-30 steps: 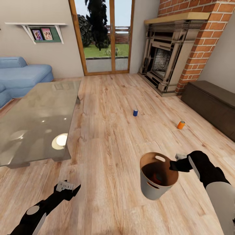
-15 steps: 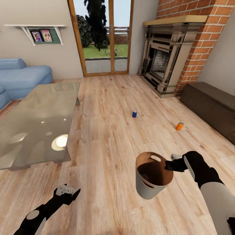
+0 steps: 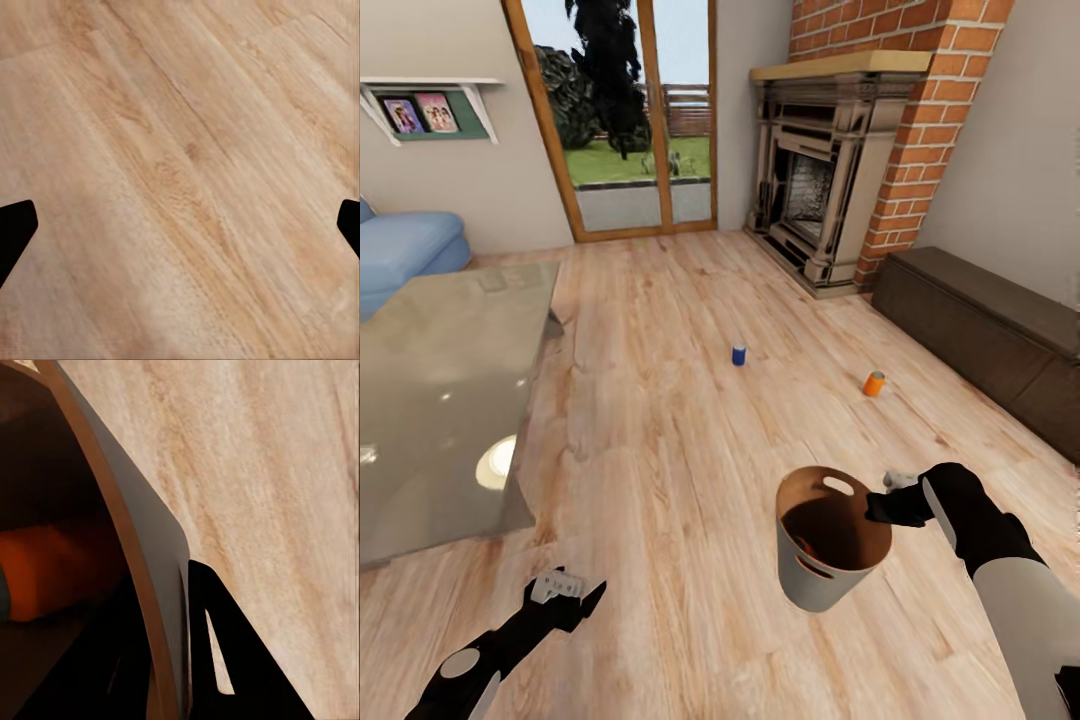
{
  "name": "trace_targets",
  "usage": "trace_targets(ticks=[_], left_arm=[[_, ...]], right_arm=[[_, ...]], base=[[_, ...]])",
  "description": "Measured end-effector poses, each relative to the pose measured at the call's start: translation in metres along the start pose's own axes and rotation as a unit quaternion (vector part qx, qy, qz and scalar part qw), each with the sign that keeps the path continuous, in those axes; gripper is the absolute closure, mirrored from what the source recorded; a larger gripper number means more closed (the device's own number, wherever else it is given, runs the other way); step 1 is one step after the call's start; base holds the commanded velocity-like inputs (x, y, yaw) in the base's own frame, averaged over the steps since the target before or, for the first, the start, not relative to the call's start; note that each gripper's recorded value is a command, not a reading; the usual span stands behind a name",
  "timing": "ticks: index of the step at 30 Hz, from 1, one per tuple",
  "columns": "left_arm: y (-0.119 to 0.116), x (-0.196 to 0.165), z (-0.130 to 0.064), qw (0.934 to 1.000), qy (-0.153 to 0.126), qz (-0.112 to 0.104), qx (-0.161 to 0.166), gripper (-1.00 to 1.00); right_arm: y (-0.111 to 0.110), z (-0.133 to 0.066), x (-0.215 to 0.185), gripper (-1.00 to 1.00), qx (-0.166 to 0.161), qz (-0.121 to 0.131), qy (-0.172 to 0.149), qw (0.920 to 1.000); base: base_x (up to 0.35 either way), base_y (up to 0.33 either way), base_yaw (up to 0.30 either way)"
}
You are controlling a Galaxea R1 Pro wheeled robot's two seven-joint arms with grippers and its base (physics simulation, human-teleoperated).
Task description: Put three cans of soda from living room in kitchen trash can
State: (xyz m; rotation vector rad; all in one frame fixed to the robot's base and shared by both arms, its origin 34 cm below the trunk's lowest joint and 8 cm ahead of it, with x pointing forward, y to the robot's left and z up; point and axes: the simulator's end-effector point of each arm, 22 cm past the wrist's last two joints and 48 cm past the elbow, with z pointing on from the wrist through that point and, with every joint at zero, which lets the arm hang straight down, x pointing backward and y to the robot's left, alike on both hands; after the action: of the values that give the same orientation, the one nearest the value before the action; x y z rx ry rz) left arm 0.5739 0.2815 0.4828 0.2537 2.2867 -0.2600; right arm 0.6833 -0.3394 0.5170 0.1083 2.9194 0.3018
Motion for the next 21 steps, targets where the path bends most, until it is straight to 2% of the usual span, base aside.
trace_targets(ticks=[10, 21], left_arm=[[0.0000, -0.0002, -0.0003, 1.0000, 0.000, 0.000, 0.000, -1.00], [0.0002, 0.0008, 0.0003, 1.0000, 0.000, -0.001, 0.000, -1.00]], right_arm=[[-0.0009, -0.0013, -0.0010, 1.00, -0.003, 0.007, -0.002, 1.0000], [-0.0027, 0.0007, 0.0003, 1.00, -0.004, 0.011, 0.000, 0.9999]], base=[[0.306, -0.170, -0.071], [0.304, -0.178, -0.194]])
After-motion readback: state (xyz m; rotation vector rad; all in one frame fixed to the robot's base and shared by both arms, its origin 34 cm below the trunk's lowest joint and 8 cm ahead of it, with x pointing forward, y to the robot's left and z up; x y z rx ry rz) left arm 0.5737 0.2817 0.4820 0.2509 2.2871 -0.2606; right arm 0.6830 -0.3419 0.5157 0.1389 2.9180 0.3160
